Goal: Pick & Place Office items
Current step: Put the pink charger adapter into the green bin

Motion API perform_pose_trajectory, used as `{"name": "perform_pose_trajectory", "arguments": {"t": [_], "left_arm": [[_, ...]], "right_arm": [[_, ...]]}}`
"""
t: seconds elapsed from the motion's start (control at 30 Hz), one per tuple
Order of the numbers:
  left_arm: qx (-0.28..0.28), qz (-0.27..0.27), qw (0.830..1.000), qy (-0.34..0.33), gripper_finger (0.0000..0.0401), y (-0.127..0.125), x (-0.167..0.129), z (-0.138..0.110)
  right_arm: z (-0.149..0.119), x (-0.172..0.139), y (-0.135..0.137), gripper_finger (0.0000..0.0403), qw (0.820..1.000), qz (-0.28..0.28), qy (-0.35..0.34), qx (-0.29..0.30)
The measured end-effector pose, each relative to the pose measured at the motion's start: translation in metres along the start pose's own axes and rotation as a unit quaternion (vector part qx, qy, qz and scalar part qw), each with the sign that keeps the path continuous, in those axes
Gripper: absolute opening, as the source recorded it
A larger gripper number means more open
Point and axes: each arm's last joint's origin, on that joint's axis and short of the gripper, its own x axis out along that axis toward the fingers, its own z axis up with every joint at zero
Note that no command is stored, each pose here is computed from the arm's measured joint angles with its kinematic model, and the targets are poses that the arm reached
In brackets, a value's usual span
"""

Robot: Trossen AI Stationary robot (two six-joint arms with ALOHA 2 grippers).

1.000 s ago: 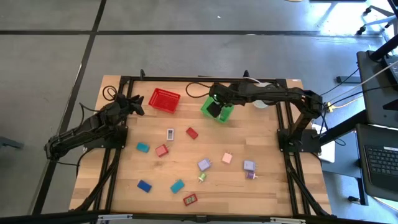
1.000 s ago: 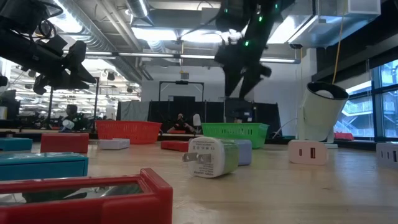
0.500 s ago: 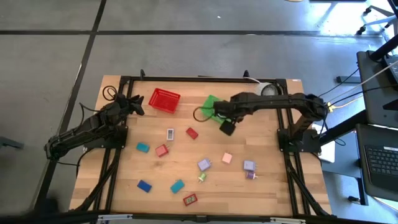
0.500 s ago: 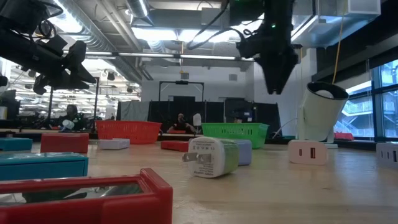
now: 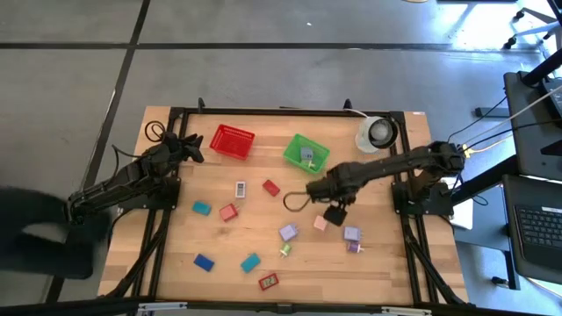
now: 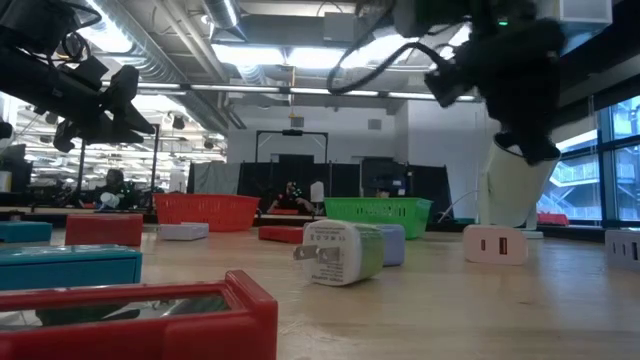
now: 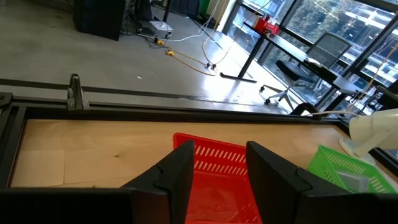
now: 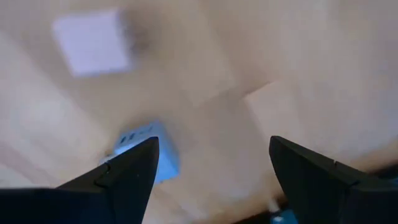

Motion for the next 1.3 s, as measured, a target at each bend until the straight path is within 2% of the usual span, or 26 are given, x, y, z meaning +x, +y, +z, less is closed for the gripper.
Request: {"name": "perform_pose_trajectory", "arguments": {"t": [0.17, 0.27, 0.37, 0.47, 0.63, 0.73, 0.9, 1.1, 1.3], "left_arm": [[0.000, 0.000, 1.000, 0.000, 0.0141, 0.000, 0.000, 0.000], [0.000, 0.000, 1.000, 0.000, 0.0141, 0.000, 0.000, 0.000], [0.000, 0.000, 1.000, 0.000, 0.0141, 0.000, 0.000, 0.000], [0.000, 0.000, 1.000, 0.000, 0.0141, 0.000, 0.000, 0.000], [0.000, 0.000, 1.000, 0.000, 0.0141, 0.000, 0.000, 0.000], [0.000, 0.000, 1.000, 0.000, 0.0141, 0.000, 0.000, 0.000], [0.000, 0.000, 1.000, 0.000, 0.0141, 0.000, 0.000, 0.000], [0.000, 0.000, 1.000, 0.000, 0.0141, 0.000, 0.000, 0.000], [0.000, 0.000, 1.000, 0.000, 0.0141, 0.000, 0.000, 0.000]], "right_arm": [[-0.012, 0.017, 0.028, 0.0307, 0.990, 0.015, -0.051, -0.129], [-0.017, 0.018, 0.042, 0.0307, 0.967, -0.005, -0.107, -0.232], [-0.020, 0.018, 0.050, 0.0307, 0.925, -0.042, -0.137, -0.351], [-0.020, 0.018, 0.055, 0.0307, 0.879, -0.048, -0.152, -0.450], [-0.012, 0.016, 0.064, 0.0307, 0.786, -0.058, -0.195, -0.584], [-0.004, 0.018, 0.066, 0.0307, 0.757, -0.051, -0.208, -0.618], [0.004, 0.026, 0.063, 0.0307, 0.737, -0.039, -0.186, -0.648], [0.010, 0.039, 0.065, 0.0307, 0.702, -0.019, -0.161, -0.693], [0.019, 0.058, 0.065, 0.0307, 0.693, -0.032, -0.130, -0.709]]}}
